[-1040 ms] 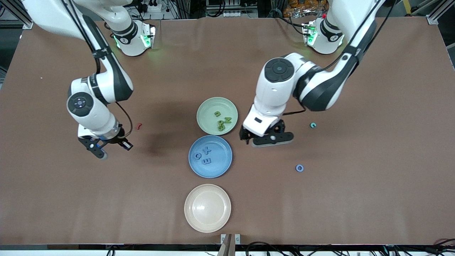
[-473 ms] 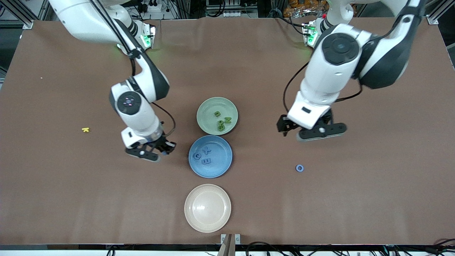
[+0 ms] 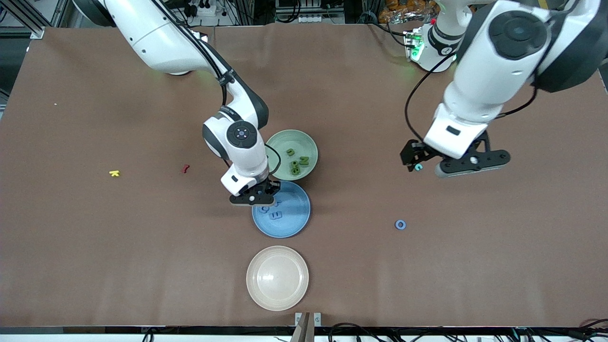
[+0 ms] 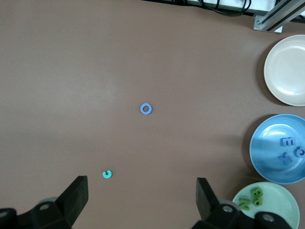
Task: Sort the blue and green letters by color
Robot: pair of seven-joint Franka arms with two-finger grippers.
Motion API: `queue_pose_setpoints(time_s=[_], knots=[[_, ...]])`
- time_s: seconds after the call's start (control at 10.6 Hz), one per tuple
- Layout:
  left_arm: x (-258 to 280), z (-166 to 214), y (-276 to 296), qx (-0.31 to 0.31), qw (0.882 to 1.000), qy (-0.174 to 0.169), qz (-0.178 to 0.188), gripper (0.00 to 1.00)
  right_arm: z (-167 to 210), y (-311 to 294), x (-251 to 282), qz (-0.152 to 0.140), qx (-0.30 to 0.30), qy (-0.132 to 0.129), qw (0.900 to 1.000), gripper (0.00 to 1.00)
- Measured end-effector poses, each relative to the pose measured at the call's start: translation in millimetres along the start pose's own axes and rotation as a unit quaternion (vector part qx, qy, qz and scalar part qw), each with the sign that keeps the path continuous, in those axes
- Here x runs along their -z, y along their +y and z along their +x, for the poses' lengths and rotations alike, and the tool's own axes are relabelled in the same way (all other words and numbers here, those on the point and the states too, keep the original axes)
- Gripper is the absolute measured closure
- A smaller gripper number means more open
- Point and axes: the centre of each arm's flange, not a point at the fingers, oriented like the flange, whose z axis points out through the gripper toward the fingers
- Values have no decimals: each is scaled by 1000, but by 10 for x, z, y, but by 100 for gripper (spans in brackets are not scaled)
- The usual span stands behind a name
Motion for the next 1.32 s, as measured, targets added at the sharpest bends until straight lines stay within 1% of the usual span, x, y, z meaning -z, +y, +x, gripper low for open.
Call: queue_pose_setpoints(time_s=[0.19,0.28,0.38,0.47,0.57,0.66,0.76,0.85,0.95,1.04,1.23,1.32], knots=[[178,-7,-267,-20,1000,-11,15,0,20,-50,-59,13,9,16,1000,73],[290,-52,-334,-28,999,-13,22,0,22,-59,-76,15,10,18,1000,69],[404,-92,-411,-37,999,-15,25,0,41,-68,-56,18,9,21,1000,56],[520,-103,-547,-45,999,-19,21,0,102,-77,13,19,7,26,999,43],[618,-93,-733,-55,998,-26,11,0,164,-52,80,4,4,18,1000,30],[688,-91,-904,-64,997,-32,7,0,213,-14,123,-9,0,10,1000,18],[740,-119,-1012,-70,997,-38,10,0,252,41,144,-17,-5,5,1000,4],[794,-165,-1087,-78,996,-39,14,0,289,157,138,-33,-12,-6,999,0],[828,-220,-1147,-86,995,-41,18,0,353,347,124,-55,-26,-22,998,0],[846,-270,-1193,-90,995,-41,22,0,479,612,152,-73,-45,-31,996,0],[848,-286,-1296,-85,995,-42,25,0,771,1207,299,-97,-84,-24,991,0],[837,-253,-1389,-92,994,-44,25,0,916,1546,384,-103,-91,-22,990,0]])
